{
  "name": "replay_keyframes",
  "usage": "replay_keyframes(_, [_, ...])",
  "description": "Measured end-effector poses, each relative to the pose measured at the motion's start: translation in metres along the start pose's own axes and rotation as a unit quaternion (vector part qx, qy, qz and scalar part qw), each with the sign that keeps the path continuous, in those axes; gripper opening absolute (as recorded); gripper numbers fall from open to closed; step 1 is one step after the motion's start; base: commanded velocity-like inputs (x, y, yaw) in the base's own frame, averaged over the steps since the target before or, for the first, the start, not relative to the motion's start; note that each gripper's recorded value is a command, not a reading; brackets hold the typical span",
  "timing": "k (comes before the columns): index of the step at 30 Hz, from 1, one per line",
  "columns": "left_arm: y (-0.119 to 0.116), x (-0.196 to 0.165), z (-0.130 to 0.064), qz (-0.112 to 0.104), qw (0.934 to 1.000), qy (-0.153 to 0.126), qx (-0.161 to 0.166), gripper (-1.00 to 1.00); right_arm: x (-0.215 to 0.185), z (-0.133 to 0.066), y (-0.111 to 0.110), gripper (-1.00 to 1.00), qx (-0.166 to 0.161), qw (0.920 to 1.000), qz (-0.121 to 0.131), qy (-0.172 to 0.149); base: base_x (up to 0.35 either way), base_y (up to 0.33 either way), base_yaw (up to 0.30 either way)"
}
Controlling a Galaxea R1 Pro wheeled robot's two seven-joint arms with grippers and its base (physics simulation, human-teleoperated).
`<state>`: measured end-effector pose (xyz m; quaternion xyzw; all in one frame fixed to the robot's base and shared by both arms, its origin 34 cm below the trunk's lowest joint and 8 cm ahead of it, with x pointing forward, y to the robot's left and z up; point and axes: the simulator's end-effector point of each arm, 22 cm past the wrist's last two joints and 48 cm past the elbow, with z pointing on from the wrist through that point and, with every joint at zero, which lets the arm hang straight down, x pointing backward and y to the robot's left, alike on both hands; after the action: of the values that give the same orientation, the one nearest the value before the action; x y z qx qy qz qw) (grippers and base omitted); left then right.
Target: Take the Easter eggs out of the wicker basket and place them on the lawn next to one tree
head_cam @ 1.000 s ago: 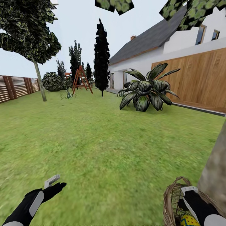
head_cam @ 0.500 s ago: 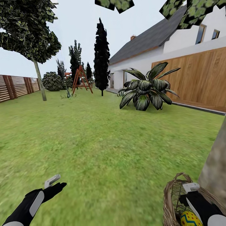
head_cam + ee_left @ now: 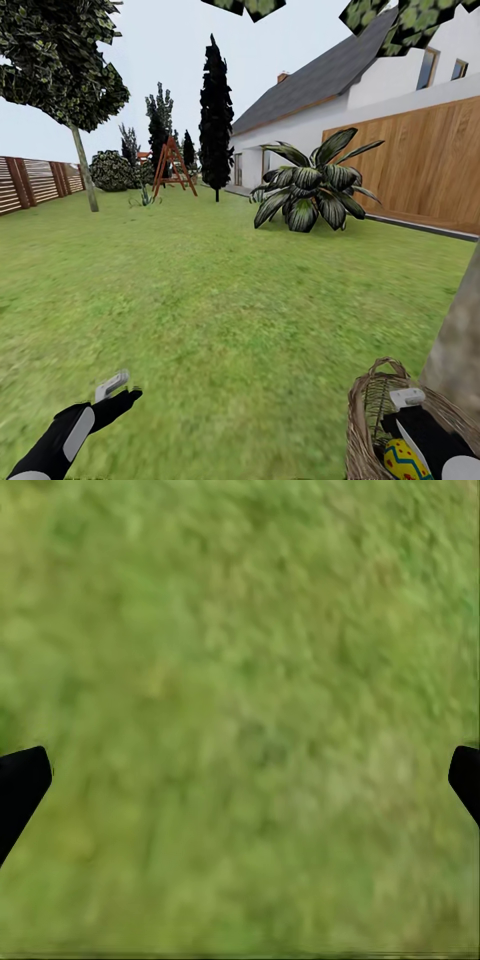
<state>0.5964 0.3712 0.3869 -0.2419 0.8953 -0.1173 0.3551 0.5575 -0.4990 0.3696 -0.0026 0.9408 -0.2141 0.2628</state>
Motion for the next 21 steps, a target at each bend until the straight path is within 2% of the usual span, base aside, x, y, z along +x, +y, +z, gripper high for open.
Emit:
replay_keyframes(8, [0.004, 0.020, 0.012, -0.002, 0.9998, 0.020, -0.006, 1.00, 0.013, 0.011, -0.003, 1.00, 0.004, 0.9998, -0.007, 0.016, 0.000, 0.000, 0.000])
replay_keyframes(21, [0.016, 0.043, 0.027, -0.004, 0.9989, 0.043, -0.018, 1.00, 0.033, 0.027, 0.007, 1.00, 0.001, 0.9991, -0.017, 0.039, 0.000, 0.000, 0.000])
